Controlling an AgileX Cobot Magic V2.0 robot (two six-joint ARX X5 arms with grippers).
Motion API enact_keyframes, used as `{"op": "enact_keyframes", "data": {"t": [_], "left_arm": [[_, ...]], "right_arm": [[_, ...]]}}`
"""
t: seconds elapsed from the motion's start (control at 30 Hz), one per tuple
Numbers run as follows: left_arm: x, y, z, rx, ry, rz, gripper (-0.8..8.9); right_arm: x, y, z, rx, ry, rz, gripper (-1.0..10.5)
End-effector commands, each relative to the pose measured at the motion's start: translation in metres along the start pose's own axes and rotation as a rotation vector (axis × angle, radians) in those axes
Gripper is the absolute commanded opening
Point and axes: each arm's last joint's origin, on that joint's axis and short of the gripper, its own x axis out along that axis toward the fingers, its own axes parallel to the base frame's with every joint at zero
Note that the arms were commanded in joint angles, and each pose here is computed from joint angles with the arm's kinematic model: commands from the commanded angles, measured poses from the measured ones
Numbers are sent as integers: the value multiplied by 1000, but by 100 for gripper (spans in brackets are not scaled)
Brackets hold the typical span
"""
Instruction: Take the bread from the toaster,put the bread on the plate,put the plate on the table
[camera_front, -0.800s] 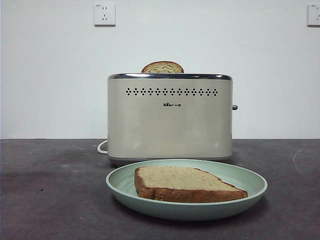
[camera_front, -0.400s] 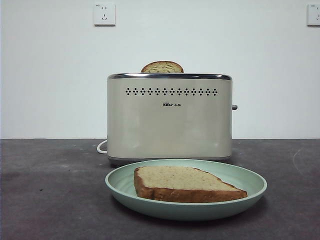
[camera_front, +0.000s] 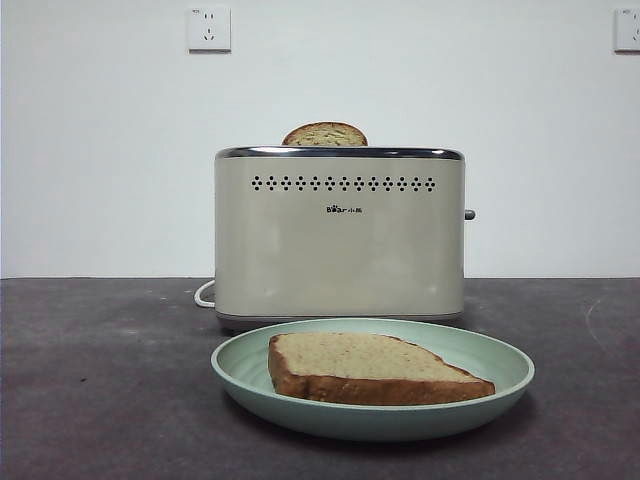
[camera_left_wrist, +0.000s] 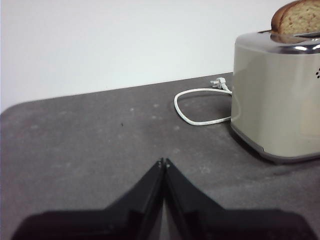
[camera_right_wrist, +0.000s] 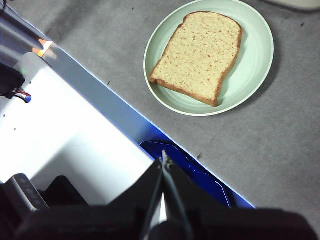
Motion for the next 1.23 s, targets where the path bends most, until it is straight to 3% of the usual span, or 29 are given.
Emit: {"op": "enact_keyframes", "data": {"t": [0.03,0.2,1.1,1.23], "left_arm": [[-1,0,-10,-55,23,11,-4],[-2,-1,-19,-72,118,5,-4],[-2,-1,-18,-97,107,6,-4],[-2,-1,-18,-97,107,6,-4]], "right_arm": [[2,0,0,-2,1,-2,2],[2,0,0,-2,1,-2,2],[1,-1,-1,-1,-2,-6,2],[-10,-4,1,-101,-138,-81,1]]}}
